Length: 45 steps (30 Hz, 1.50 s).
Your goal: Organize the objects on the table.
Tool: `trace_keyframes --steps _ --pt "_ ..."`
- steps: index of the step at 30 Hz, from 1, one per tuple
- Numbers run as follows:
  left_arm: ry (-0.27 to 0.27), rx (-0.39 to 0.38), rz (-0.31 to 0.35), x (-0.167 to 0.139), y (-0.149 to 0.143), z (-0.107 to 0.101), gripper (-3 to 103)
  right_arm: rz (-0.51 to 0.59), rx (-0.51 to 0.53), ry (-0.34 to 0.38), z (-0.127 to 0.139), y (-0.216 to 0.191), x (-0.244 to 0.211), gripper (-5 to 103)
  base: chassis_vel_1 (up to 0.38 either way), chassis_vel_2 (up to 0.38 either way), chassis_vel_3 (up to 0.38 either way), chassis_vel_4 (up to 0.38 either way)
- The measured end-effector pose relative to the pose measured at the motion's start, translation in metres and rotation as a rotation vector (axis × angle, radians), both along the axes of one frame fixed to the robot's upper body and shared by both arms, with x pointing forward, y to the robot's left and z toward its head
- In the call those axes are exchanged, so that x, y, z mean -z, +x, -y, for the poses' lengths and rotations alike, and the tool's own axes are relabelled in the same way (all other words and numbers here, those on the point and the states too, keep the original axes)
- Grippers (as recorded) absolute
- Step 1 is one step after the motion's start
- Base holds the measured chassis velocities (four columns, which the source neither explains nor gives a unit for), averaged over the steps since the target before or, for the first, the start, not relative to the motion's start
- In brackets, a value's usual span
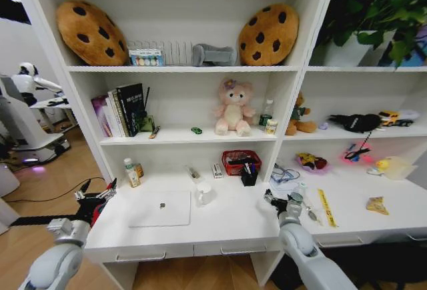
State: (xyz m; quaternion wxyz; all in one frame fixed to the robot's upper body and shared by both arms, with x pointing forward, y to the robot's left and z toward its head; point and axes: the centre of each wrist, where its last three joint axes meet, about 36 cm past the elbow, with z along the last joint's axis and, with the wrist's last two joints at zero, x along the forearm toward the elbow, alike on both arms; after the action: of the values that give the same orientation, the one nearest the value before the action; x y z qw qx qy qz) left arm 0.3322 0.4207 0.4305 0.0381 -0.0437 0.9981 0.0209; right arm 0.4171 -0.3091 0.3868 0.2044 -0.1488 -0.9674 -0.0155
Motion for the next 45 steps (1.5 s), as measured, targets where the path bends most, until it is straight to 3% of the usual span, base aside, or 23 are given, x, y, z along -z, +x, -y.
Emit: trace_keyframes --steps 13,29,35,37,39,40,41,45 --pt "0.0 0.0 0.0 0.0 0.0 0.0 100 -0.146 0.021 0.077 0.012 0.044 0.001 100 0.0 0.0 0.0 0.0" --pt "0.0 0.0 0.0 0.0 0.0 0.0 100 -0.248 0.023 0.038 0.036 0.069 0.028 101 0.0 0.0 0.0 0.0" --pt "0.0 0.0 0.0 0.0 0.0 0.0 100 -0.256 0.01 0.003 0.04 0.07 0.032 83 0.0 0.0 0.0 0.0" --pt "0.0 0.0 0.0 0.0 0.0 0.0 100 -0.257 0.005 -0.005 0.038 0.07 0.034 73 0.0 0.0 0.0 0.0" --pt "0.0 0.0 0.0 0.0 0.0 0.0 100 -0.256 0.003 -0.007 0.037 0.07 0.034 73 0.0 0.0 0.0 0.0" --pt "0.0 0.0 0.0 0.0 0.0 0.0 100 -0.256 0.0 -0.009 0.036 0.07 0.034 61 0.0 0.0 0.0 0.0" --pt "0.0 0.0 0.0 0.0 0.0 0.0 100 -0.256 0.0 -0.009 0.036 0.07 0.034 61 0.0 0.0 0.0 0.0" --pt "0.0 0.0 0.0 0.0 0.0 0.0 100 -0.259 -0.001 -0.015 0.035 0.068 0.035 45 0.0 0.0 0.0 0.0"
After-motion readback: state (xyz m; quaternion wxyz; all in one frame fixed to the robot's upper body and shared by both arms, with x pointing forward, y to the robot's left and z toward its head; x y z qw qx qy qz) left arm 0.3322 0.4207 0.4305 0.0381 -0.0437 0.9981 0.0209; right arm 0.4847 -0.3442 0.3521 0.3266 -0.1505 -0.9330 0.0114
